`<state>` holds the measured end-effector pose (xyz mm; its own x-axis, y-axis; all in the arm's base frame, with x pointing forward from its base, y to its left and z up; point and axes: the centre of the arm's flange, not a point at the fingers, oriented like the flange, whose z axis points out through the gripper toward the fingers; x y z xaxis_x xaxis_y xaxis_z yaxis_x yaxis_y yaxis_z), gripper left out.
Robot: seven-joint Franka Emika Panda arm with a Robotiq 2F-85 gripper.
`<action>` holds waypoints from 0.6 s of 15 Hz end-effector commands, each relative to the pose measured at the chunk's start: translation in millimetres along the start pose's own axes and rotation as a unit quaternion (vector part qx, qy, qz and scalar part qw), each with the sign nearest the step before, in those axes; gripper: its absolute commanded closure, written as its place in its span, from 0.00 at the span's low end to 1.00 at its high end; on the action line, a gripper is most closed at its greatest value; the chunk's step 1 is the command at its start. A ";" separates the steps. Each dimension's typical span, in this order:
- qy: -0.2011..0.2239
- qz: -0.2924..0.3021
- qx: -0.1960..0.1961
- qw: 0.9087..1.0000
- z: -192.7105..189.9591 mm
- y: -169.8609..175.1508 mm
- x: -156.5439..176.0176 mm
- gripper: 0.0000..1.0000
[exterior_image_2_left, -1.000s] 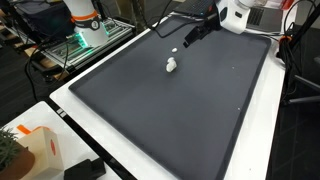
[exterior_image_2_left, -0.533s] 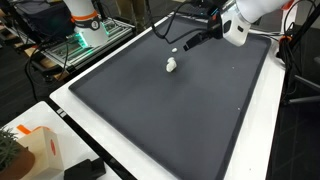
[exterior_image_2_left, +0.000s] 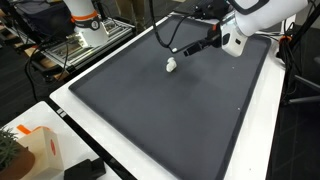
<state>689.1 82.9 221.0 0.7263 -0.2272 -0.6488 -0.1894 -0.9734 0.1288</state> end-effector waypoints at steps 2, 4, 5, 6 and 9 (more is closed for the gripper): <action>-0.004 0.000 0.007 1.000 -1.3 -7.3 -7.6 0.00; 0.021 -0.015 -0.003 1.000 10.5 3.8 -52.6 0.00; 0.035 -0.021 -0.010 0.999 15.7 12.7 -74.8 0.00; 0.049 -0.021 -0.010 0.999 11.7 16.2 -80.4 0.00; 0.125 -0.059 -0.013 0.990 -6.2 24.7 -102.9 0.00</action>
<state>684.0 92.9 272.3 0.8138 -0.1760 -0.5539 -0.1412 -0.9844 0.1053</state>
